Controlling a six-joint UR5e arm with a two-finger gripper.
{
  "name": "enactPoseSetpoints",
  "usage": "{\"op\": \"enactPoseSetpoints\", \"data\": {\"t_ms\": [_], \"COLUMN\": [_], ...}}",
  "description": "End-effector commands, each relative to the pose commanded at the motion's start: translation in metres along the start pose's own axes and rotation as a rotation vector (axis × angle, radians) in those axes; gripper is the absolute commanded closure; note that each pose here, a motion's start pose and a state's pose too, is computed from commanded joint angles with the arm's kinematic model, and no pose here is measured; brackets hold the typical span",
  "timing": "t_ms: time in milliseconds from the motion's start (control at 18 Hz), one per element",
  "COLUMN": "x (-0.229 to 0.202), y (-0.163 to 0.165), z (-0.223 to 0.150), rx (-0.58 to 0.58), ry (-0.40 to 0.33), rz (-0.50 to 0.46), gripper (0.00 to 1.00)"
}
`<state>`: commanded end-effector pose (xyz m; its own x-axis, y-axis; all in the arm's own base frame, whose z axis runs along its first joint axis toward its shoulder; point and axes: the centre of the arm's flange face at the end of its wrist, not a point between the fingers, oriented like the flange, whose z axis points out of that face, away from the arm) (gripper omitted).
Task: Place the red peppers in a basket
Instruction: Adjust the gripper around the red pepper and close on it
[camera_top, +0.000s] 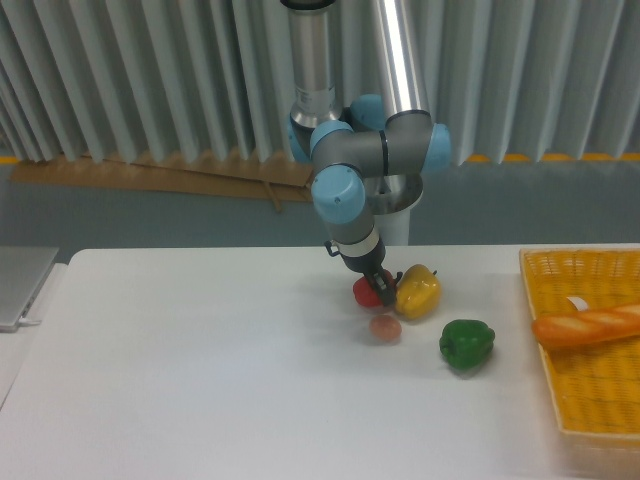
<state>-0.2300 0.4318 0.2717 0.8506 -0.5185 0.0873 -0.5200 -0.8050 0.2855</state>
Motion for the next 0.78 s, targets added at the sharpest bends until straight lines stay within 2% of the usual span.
{"op": "enactPoseSetpoints", "data": {"t_ms": [278,333,611,778], "x": [-0.0030,-0.0030,-0.0046,-0.0050], "y": [0.0003,-0.0007,-0.0005,-0.0008], "z": [-0.0025,-0.0022,-0.0067,-0.0062], "rx": [0.003,0.004,0.011,0.011], "ry": [-0.003,-0.003,-0.009,-0.009], "rz": [-0.003,-0.001,-0.003,-0.006], "gripper": [0.34,0.39,0.39,0.48]}}
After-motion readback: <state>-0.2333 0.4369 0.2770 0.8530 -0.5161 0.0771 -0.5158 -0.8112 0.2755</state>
